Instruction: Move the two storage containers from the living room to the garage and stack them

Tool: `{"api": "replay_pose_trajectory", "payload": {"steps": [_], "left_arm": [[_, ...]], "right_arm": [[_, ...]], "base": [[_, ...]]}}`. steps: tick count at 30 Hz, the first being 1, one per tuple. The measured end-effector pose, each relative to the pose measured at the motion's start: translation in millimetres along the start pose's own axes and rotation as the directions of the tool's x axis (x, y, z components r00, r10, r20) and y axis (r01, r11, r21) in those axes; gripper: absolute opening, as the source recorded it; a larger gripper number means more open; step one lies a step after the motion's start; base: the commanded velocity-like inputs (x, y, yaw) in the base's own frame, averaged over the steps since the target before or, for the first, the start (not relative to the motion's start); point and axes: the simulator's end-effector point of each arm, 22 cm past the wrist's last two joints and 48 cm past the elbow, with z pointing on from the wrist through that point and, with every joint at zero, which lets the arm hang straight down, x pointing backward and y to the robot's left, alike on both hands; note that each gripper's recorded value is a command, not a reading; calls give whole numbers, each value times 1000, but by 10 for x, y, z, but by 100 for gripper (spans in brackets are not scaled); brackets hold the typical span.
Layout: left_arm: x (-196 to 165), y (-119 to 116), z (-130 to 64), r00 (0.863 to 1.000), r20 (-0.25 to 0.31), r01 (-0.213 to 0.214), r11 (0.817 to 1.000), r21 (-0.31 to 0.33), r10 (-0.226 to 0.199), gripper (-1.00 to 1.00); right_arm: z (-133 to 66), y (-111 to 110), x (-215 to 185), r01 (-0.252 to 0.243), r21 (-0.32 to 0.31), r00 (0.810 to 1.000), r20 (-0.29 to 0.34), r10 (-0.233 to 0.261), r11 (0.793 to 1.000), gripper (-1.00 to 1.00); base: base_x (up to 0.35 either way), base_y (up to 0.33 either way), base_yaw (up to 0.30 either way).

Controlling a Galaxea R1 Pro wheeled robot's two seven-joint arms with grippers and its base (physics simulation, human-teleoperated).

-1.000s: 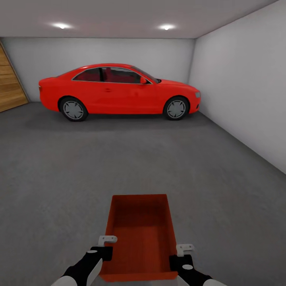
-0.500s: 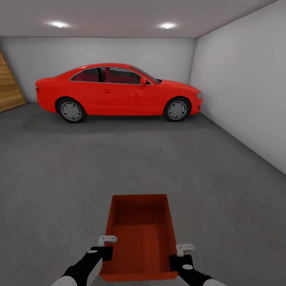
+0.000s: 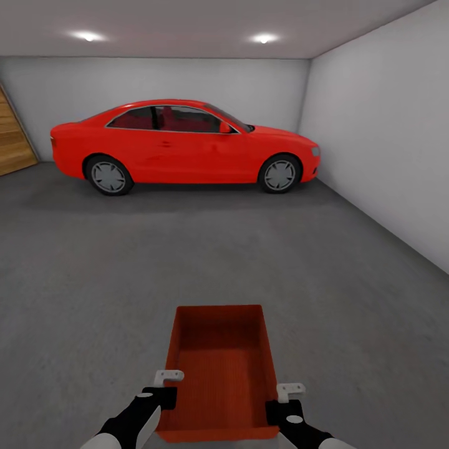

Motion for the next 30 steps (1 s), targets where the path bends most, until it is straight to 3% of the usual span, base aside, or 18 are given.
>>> {"api": "replay_pose_trajectory", "payload": {"steps": [30], "left_arm": [[2, 0, 0, 1000, 0, 0, 1000, 0, 0, -100]], "right_arm": [[0, 0, 2, 0, 0, 1000, -1, 0, 1000, -100]], "base": [[322, 0, 0]]}}
